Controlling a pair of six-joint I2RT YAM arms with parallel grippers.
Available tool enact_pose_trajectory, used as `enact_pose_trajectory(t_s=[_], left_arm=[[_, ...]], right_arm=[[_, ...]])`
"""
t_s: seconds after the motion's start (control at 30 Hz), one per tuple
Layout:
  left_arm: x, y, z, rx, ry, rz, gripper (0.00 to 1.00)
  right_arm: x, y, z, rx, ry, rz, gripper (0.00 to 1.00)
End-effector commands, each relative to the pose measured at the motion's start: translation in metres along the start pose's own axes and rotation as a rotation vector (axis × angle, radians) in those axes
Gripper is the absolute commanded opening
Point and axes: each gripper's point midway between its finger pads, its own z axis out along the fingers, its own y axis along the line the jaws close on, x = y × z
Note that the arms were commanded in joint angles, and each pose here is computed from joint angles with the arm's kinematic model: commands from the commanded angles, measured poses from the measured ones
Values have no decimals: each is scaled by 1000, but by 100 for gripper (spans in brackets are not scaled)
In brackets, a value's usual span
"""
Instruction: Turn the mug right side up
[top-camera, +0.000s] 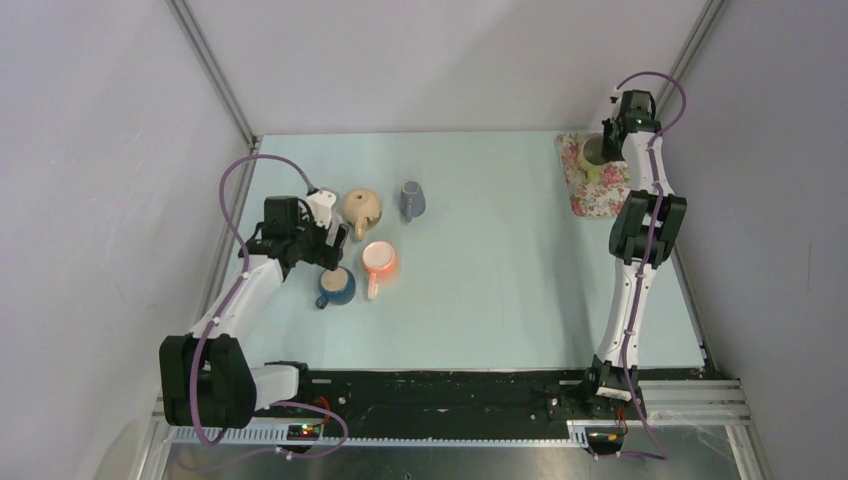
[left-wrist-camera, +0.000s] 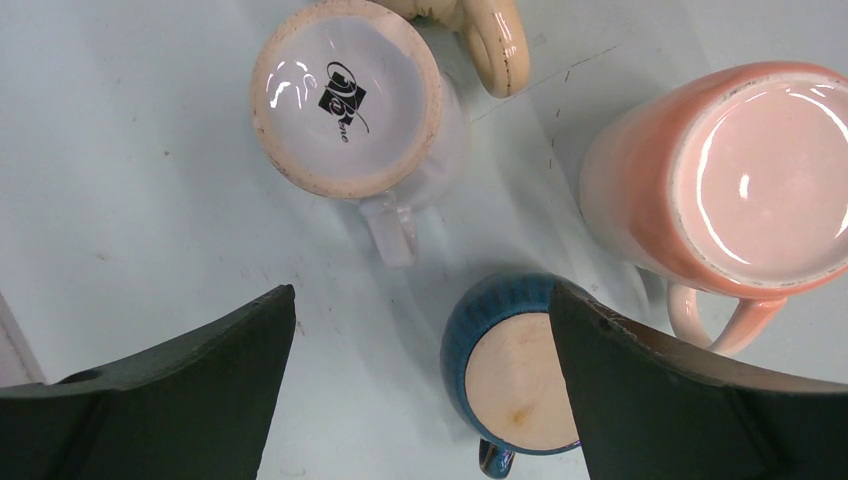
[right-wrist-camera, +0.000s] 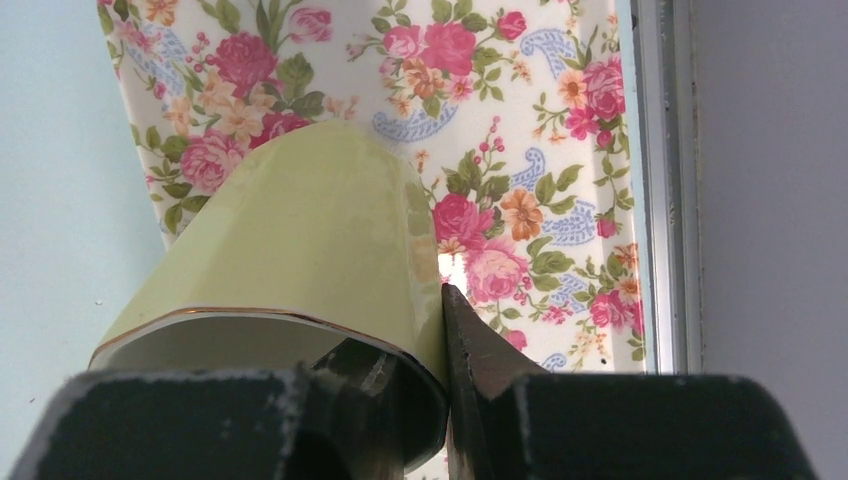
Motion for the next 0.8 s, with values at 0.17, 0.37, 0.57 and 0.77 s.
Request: enact_pose_trajectory(t_s=[0.17,0.37,0.57,0.77], left_arm=[[-7,3,-3,-6,-41,18,100],[-7,2,-2,-1,-39,16,100],[-7,2,-2,0,-41,16,100],[-8,1,-3,2,-45,16,100]], right_arm=[[-8,1,-29,-117,18,150,0],[5,0,-32,-121,69,166,0],[3,-2,-43,-107,75,159,0],[-6,-7,-49,-42,48,100,0]])
